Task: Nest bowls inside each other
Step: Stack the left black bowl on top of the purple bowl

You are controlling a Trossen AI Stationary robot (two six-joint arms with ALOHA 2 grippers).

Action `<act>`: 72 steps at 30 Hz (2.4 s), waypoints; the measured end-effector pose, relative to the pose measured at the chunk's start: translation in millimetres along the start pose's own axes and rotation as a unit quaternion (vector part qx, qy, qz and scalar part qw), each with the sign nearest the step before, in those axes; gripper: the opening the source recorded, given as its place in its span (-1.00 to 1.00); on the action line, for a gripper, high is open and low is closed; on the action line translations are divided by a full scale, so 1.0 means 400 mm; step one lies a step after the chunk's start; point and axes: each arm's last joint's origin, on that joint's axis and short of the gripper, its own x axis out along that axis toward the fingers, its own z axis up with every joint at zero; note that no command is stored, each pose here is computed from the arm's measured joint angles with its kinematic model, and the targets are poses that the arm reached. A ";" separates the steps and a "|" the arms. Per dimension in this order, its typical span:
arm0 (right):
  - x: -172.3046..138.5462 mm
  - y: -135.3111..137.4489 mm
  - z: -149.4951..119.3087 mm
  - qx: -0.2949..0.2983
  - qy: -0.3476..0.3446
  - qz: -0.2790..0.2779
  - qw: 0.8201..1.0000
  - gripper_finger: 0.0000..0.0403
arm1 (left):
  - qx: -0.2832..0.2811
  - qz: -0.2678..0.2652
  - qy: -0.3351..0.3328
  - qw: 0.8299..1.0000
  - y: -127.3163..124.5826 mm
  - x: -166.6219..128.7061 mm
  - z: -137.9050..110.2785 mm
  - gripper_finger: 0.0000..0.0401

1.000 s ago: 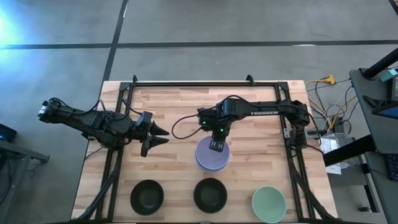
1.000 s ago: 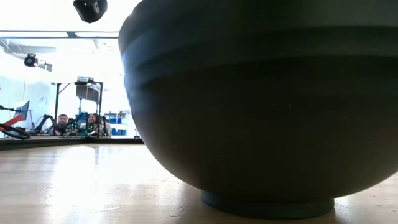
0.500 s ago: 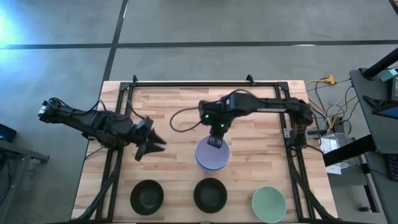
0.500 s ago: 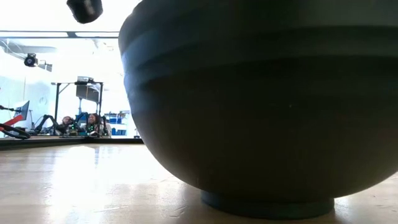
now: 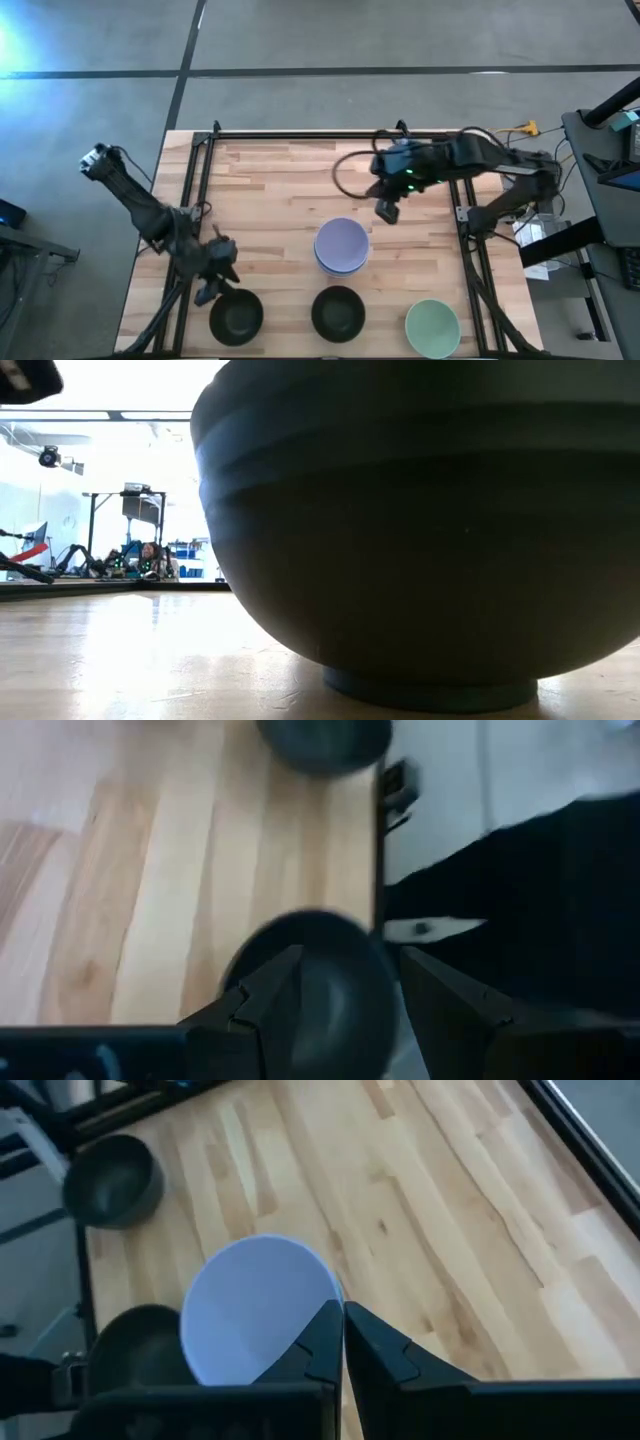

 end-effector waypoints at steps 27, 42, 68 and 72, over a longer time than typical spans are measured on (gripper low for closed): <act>0.084 -0.017 -0.175 0.076 -0.076 0.075 0.991 -0.96 | -0.012 0.182 0.212 0.960 0.034 0.212 -0.100 -0.23; 0.074 -0.007 -0.179 0.070 -0.071 0.094 0.991 -0.96 | -0.044 0.141 0.207 0.967 0.079 0.236 -0.106 -0.92; 0.059 0.028 -0.200 0.034 -0.064 0.117 0.990 -0.96 | -0.088 0.080 -0.064 0.991 0.090 -0.044 0.321 -1.00; 0.019 0.056 -0.226 -0.024 -0.077 0.149 0.986 -0.96 | -0.050 0.083 -0.094 0.991 0.083 -0.042 0.449 -1.00</act>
